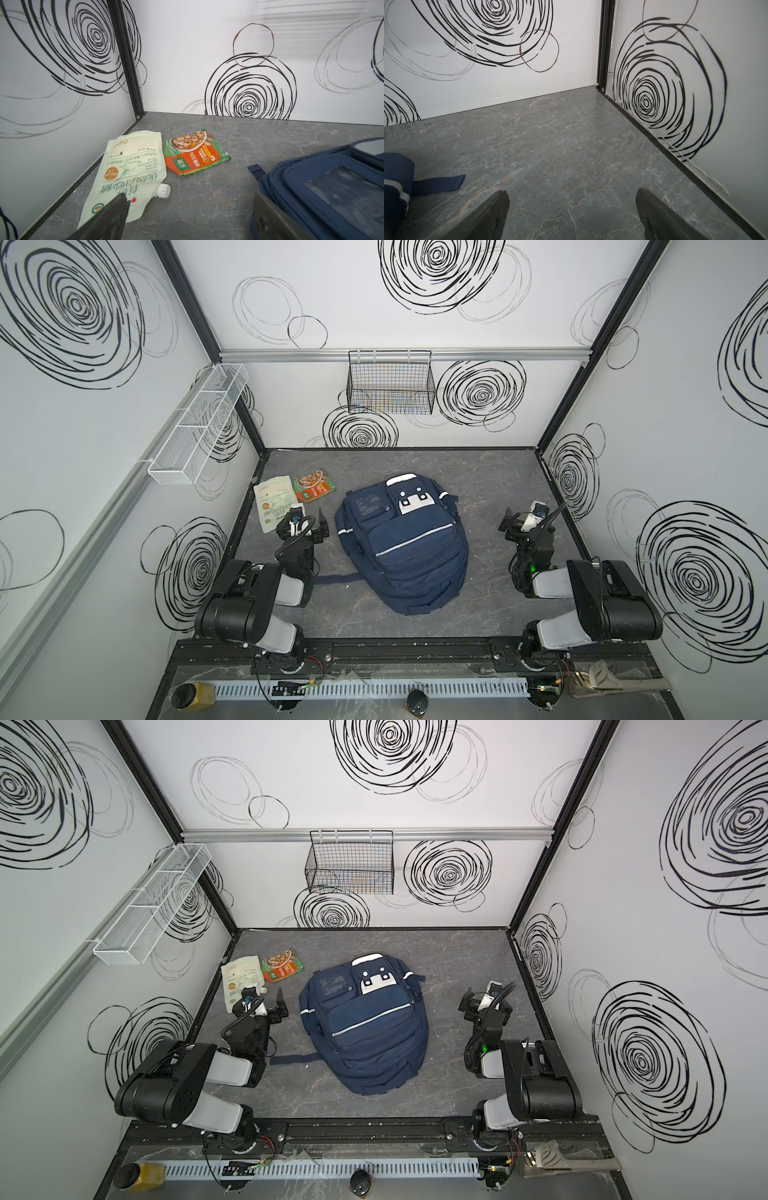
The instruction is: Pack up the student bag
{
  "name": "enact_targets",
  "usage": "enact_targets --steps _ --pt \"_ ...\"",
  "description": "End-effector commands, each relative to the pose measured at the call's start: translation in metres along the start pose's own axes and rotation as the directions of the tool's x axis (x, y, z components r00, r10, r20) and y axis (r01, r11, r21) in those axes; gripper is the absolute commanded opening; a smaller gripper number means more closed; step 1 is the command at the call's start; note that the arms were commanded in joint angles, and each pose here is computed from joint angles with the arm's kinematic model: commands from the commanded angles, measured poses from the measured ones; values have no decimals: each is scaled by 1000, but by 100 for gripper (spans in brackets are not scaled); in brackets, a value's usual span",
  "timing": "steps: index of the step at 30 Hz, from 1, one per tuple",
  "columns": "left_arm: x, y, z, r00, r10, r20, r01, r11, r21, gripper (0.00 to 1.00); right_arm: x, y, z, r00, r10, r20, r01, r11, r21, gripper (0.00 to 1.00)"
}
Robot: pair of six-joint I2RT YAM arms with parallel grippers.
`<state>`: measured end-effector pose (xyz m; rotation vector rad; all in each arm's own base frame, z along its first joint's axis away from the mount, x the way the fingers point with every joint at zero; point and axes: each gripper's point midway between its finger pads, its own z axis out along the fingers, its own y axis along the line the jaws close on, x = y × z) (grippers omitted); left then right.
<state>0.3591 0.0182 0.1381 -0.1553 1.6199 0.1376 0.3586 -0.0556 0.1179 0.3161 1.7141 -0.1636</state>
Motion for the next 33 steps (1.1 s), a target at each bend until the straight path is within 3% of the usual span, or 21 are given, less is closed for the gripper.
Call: enact_targets --steps 1,33 --pt "-15 -2 -2 997 -41 58 40 999 22 96 -4 -2 0 1000 1 16 -1 1000 18 100" --pt "-14 -10 0 999 -16 47 13 999 51 96 -5 0 -1 1000 -8 20 8 1000 20 100"
